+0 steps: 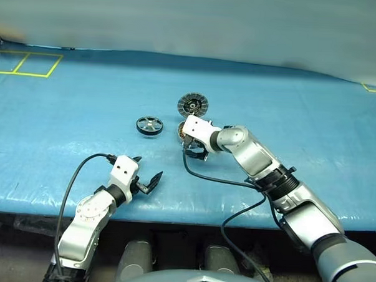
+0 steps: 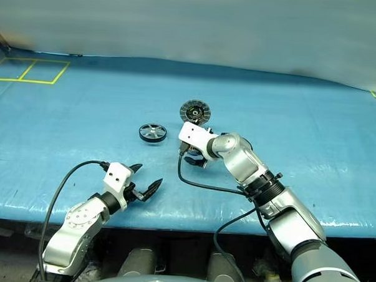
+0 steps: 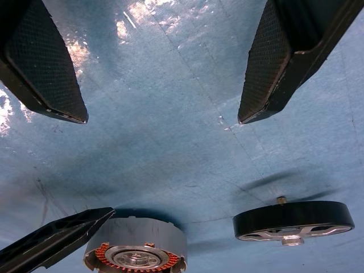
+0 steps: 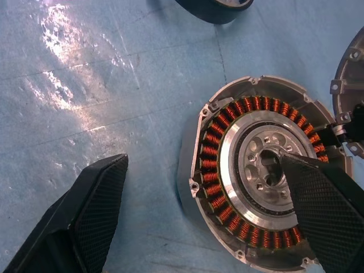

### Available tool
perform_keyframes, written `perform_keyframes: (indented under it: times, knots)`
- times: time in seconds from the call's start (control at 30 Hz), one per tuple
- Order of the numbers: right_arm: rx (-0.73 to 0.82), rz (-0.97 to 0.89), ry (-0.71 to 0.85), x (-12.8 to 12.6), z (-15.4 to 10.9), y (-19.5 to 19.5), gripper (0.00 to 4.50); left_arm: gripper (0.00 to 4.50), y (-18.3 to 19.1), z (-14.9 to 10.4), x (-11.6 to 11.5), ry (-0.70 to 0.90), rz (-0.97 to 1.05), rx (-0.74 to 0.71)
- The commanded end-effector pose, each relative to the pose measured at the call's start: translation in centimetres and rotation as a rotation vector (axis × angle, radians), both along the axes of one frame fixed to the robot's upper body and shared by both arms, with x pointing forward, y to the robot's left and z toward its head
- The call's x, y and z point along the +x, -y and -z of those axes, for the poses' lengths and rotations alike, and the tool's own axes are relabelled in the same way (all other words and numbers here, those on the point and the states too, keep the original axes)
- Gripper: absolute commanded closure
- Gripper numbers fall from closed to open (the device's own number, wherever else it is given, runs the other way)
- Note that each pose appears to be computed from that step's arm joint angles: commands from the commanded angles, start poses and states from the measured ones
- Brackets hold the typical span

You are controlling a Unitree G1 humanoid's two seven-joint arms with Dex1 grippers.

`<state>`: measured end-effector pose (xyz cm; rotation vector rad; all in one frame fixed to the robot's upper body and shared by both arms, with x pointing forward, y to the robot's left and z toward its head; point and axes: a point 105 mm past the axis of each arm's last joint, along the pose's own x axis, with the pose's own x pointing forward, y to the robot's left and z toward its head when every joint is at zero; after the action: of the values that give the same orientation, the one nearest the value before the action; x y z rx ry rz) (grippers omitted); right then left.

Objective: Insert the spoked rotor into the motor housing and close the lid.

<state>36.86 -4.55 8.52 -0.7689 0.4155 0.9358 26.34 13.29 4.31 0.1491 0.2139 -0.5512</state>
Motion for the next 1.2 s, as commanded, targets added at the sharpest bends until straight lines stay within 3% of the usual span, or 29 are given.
perform_keyframes:
  times: [0.03, 0.17, 0.2, 0.27, 0.47, 0.5, 0.73, 0.97, 1.2]
  knots:
    - [-0.002, -0.023, 0.013, 0.4, -0.6, -0.2, 0.0, 0.02, 0.8, -1.8, 0.1, 0.074, 0.029, -0.006]
    - [-0.021, -0.014, -0.043, 0.6, 0.4, 0.1, 0.0, 0.02, 1.1, -2.0, 0.3, 0.08, 0.034, -0.012]
    - [-0.029, -0.009, -0.051, 0.7, 0.7, 0.2, 0.18, 0.0, 1.1, -2.0, 0.3, 0.081, 0.035, -0.013]
    - [-0.043, 0.003, -0.069, 0.9, 1.1, 0.4, 0.56, 0.0, 1.2, -2.0, 0.3, 0.083, 0.033, -0.015]
    - [-0.084, 0.01, -0.107, 1.1, 2.0, 0.6, 2.49, 0.0, 0.7, -2.1, 0.1, 0.091, 0.012, -0.014]
    - [-0.083, 0.012, -0.113, 1.1, 2.1, 0.6, 2.57, 0.0, 0.6, -2.1, 0.1, 0.091, 0.01, -0.013]
    - [-0.004, 0.027, -0.213, -0.8, 2.7, -0.5, 2.62, 0.0, 0.2, -2.3, 0.0, 0.098, -0.006, -0.006]
    - [0.128, 0.093, -0.393, -6.7, 4.5, -1.8, 2.64, 0.0, -1.1, -2.5, -0.2, 0.115, -0.033, 0.023]
    - [0.191, 0.13, -0.433, -10.2, 4.4, -3.4, 2.64, 0.0, -1.2, -2.5, -0.2, 0.108, -0.032, 0.02]
